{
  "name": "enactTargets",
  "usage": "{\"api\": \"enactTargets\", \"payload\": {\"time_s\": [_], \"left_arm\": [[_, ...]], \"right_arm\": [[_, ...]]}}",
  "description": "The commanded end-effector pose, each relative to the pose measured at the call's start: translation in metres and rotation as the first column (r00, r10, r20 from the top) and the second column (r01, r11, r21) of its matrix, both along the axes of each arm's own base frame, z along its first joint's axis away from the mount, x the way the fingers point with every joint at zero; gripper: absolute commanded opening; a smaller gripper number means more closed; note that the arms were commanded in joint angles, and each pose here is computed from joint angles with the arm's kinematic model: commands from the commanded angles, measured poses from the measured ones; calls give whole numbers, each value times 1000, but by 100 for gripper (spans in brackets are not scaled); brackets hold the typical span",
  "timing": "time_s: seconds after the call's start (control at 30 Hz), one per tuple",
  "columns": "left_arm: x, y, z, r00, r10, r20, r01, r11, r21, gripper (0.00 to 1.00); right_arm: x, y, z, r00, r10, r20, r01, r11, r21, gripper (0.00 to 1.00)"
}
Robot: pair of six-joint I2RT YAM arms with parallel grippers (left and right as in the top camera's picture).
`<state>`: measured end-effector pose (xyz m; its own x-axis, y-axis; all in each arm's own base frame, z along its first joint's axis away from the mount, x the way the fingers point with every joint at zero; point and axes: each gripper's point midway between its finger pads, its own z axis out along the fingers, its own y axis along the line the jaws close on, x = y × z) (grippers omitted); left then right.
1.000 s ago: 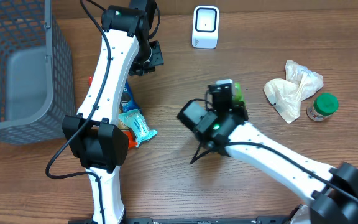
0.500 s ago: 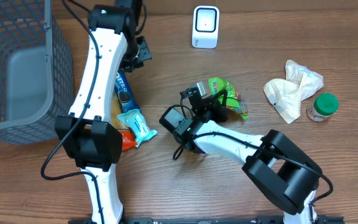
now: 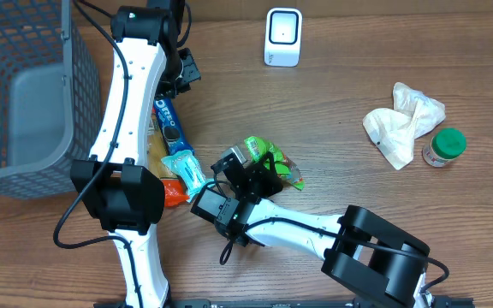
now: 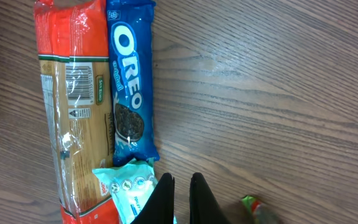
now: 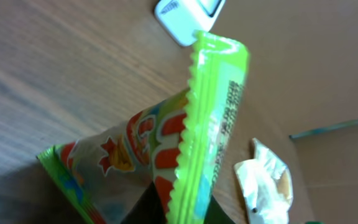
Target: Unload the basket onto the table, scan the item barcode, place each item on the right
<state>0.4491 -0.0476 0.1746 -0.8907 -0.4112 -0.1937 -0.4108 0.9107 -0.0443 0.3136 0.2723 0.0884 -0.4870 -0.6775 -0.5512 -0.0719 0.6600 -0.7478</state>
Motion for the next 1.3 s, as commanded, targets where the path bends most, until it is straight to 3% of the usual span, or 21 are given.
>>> {"api": "enactTargets", "payload": {"time_s": [0.0,0.23,0.33,0.43,0.57,0.67,0.83,0.97,1.13,1.2,1.27], "left_arm": [[0,2,-5,1000,24,-12,-23,1000,10,4],[0,2,-5,1000,24,-13,-23,1000,10,5],[0,2,-5,1000,24,-11,-24,1000,10,5],[0,2,-5,1000,24,-11,-24,1000,10,6],[0,2,-5,1000,24,-10,-24,1000,10,6],[1,2,-5,1000,24,-6,-23,1000,9,7],[2,2,-5,1000,24,-4,-24,1000,9,7],[2,2,-5,1000,23,-4,-23,1000,9,8],[2,2,-5,1000,23,-5,-23,1000,8,13],[1,1,-5,1000,22,-8,-21,1000,9,16],[-3,-1,-6,1000,17,-22,-17,1000,4,16]], "right_arm": [[-6,9,-1,999,27,-36,-26,999,37,13],[-15,12,8,999,44,7,-44,999,-11,18],[-27,21,0,996,85,-40,-85,996,-9,42],[-41,31,-6,988,129,-80,-129,992,-6,51],[-57,45,-6,980,181,-86,-181,983,0,78],[-68,58,-1,972,217,-84,-216,976,23,88],[-82,69,2,953,259,-155,-239,961,136,95],[-78,54,21,968,179,-177,-116,941,318,96],[-69,40,71,948,194,-254,-11,814,581,96],[-65,33,92,938,199,-284,59,715,696,96],[-60,25,109,915,209,-346,175,566,806,96]]}}
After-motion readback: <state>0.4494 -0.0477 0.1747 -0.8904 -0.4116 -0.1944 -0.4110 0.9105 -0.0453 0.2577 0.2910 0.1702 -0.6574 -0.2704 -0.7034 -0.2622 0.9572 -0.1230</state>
